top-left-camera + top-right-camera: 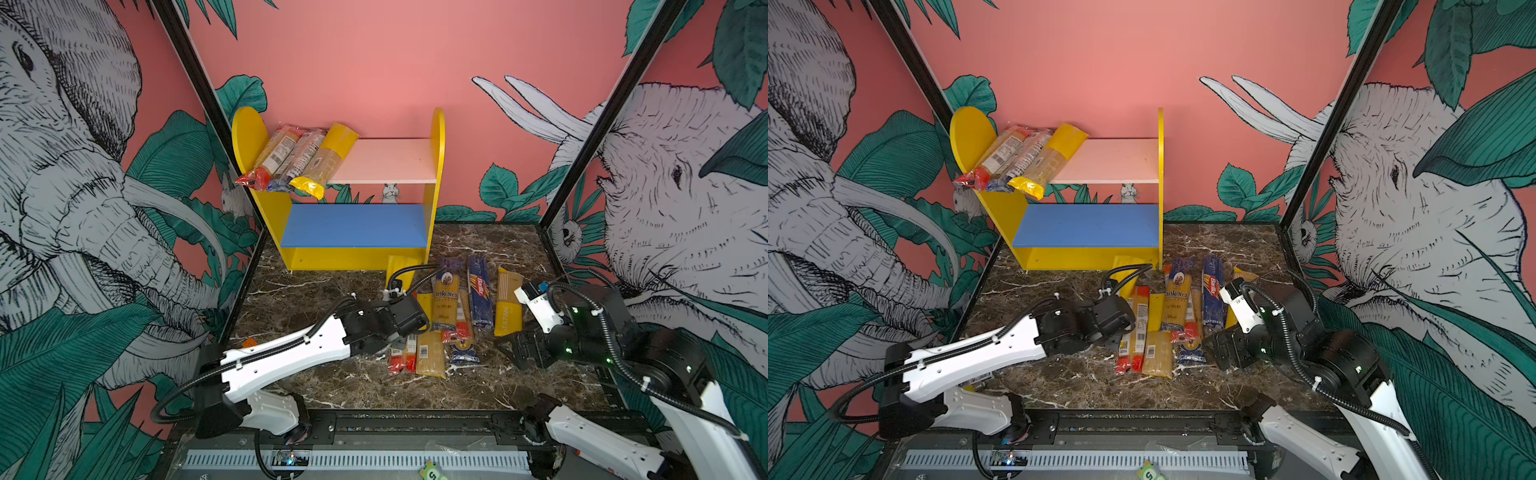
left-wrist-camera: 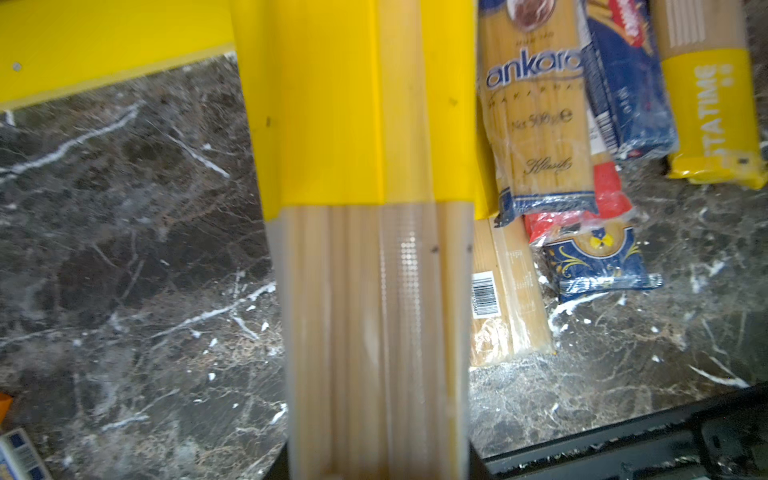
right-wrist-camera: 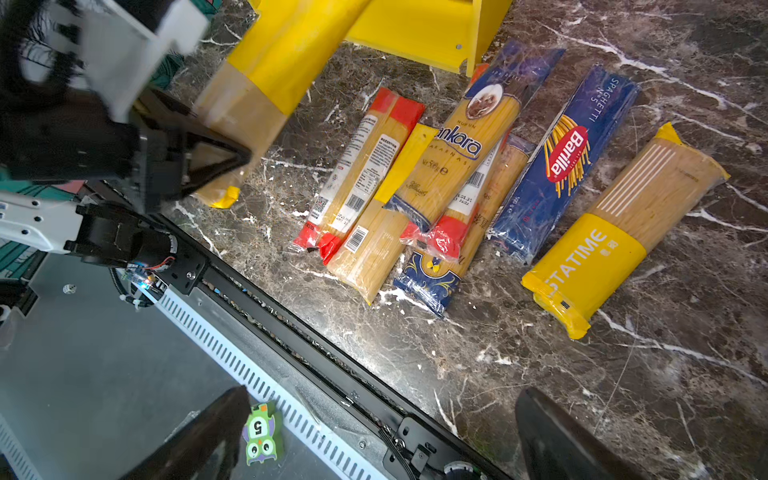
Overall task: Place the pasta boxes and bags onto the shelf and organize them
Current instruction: 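Lower the left gripper to the next yellow-banded bag and grasp it, then lift the yellow-banded bag with the left gripper up to the top shelf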
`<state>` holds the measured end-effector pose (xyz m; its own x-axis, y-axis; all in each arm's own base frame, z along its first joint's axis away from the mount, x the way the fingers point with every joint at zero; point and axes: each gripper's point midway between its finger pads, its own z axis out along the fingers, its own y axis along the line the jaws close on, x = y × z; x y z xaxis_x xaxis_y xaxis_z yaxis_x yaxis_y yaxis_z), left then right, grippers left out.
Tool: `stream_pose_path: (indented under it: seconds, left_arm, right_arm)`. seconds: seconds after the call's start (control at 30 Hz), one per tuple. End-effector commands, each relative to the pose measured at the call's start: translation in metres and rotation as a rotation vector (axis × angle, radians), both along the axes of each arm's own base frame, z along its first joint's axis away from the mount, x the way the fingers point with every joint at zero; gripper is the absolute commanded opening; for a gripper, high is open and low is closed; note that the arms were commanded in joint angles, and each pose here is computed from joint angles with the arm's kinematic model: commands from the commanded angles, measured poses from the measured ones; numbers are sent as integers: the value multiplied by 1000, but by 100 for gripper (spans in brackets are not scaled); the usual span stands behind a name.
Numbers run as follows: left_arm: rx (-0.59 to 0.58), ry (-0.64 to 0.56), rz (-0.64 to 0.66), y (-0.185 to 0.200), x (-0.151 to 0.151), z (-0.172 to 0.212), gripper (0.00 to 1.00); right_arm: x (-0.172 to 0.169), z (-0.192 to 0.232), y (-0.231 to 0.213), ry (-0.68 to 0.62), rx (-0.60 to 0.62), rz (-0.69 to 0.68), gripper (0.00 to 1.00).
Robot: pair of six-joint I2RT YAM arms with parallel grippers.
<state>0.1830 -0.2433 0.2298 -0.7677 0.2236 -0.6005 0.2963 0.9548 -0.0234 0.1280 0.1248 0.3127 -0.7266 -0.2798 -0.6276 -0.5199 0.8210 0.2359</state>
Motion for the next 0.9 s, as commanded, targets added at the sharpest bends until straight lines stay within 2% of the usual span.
stream_pose_path:
  seconds: [0.0, 0.2, 0.33, 0.47, 0.67, 0.87]
  left_arm:
    - [-26, -223, 25, 40, 11, 79, 0]
    - [-65, -424, 16, 83, 11, 161, 0]
    - [-9, -561, 50, 111, 17, 216, 0]
    - [59, -677, 72, 120, 31, 267, 0]
    - [24, -736, 65, 107, 73, 312, 0]
    - [22, -772, 31, 87, 132, 336, 0]
  right_arm:
    - [18, 13, 20, -31, 58, 8, 99]
    - [44, 22, 38, -50, 71, 0, 99]
    - [61, 28, 50, -54, 79, -15, 99]
    - [80, 33, 66, -50, 83, -17, 99]
    - [109, 39, 87, -57, 74, -15, 99]
    - [134, 44, 104, -78, 89, -28, 99]
